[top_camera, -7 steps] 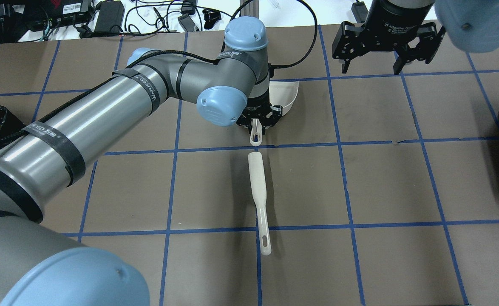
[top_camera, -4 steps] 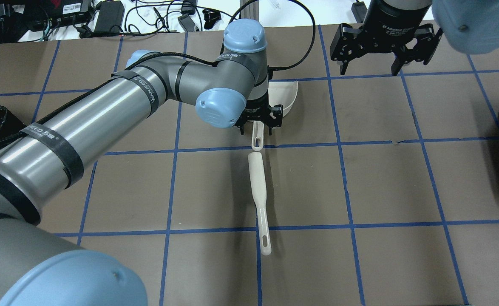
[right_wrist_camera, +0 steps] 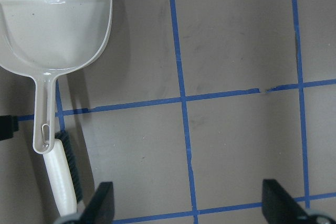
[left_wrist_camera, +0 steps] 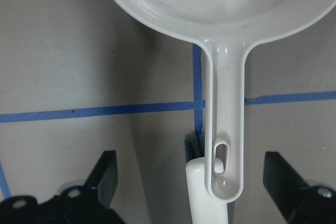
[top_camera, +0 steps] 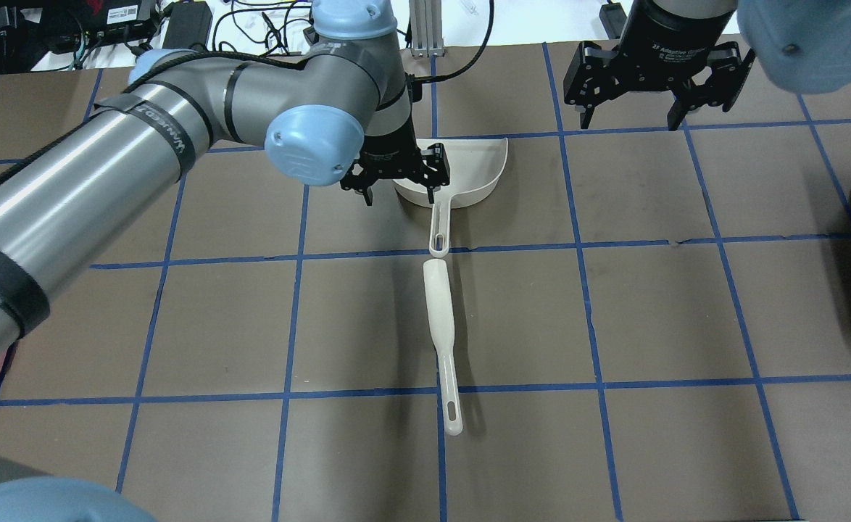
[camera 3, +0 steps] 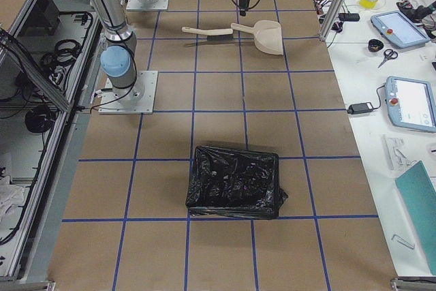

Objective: Sweep and dump trash in nearest bin

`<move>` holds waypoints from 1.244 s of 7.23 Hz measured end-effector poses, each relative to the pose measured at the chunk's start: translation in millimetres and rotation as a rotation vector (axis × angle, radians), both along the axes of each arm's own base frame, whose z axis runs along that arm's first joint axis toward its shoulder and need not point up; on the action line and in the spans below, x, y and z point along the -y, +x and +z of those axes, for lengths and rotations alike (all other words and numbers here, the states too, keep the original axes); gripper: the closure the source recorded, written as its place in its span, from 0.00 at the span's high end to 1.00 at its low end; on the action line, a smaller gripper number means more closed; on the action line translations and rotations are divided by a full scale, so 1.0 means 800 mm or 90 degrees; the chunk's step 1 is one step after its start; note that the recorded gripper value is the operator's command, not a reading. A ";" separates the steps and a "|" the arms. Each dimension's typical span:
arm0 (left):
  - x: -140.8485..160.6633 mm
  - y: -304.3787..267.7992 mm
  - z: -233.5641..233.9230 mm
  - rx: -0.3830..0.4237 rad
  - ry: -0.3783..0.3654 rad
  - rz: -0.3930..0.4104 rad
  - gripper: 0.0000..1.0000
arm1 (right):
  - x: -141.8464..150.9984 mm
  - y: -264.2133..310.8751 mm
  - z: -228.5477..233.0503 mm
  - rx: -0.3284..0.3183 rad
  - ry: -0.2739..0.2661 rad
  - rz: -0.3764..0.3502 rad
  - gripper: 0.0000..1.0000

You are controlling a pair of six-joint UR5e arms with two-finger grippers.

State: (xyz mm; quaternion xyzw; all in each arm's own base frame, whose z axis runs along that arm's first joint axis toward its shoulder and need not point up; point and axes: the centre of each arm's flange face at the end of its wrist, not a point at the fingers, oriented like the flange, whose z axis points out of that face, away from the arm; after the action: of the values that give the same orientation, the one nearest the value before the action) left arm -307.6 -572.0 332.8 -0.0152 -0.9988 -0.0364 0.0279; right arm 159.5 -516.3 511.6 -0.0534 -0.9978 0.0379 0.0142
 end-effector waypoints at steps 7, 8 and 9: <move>-0.155 0.104 0.193 0.005 0.029 0.009 1.00 | -0.003 0.003 0.008 0.017 -0.007 0.001 1.00; -0.158 0.118 0.202 0.003 0.008 0.016 1.00 | -0.003 0.002 0.007 0.016 -0.006 0.000 1.00; -0.146 0.147 0.214 -0.002 -0.024 0.026 1.00 | -0.003 0.002 0.007 0.014 -0.007 0.000 1.00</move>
State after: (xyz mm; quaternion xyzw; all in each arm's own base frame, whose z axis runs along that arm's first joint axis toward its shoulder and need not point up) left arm -190.3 -455.4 503.8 0.0047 -0.9994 -0.0171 0.0298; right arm 160.8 -513.5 517.1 -0.0540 -0.9976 0.0424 0.0030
